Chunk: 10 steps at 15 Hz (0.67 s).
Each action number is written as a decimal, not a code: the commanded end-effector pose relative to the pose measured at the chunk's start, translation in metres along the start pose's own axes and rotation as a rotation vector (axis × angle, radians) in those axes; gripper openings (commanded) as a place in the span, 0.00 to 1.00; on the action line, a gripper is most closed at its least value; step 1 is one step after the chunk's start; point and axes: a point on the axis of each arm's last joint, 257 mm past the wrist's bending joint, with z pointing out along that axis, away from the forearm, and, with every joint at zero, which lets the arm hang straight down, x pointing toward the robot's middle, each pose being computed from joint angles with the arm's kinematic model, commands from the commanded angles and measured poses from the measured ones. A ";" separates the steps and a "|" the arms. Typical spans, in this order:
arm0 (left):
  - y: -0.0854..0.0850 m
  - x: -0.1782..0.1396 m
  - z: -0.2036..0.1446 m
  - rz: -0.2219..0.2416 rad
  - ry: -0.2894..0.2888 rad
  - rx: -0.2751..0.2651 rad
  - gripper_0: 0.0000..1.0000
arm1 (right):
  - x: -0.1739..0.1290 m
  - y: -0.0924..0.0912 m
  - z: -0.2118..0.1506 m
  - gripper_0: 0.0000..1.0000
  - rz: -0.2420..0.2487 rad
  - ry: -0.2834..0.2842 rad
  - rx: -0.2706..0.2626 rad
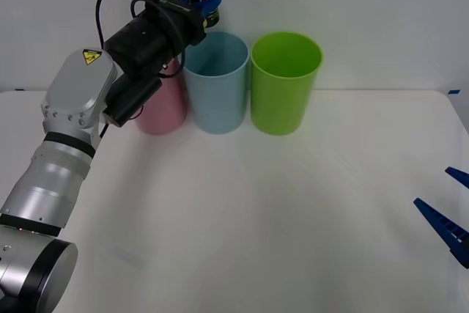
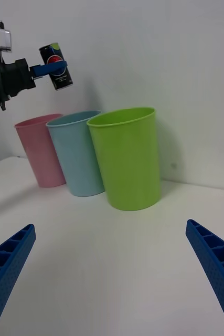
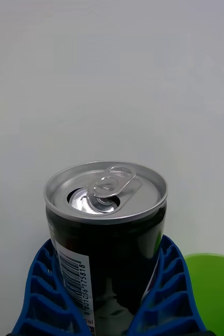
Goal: Grasp the object on the table and drop it into the matching bin: aluminum can to the light blue bin, PET bottle to the pink bin.
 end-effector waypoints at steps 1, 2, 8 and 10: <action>-0.001 0.000 0.000 -0.002 -0.001 0.001 0.00 | 0.000 0.000 0.000 1.00 0.000 0.000 0.000; -0.001 0.000 0.000 -0.004 0.000 0.000 0.01 | 0.000 0.000 0.000 1.00 0.000 0.000 0.000; -0.002 0.000 0.000 -0.013 -0.001 0.006 1.00 | 0.000 0.000 0.000 1.00 0.000 0.000 0.000; -0.003 -0.001 0.000 -0.020 -0.003 0.012 1.00 | 0.000 0.000 0.000 1.00 0.000 0.000 0.000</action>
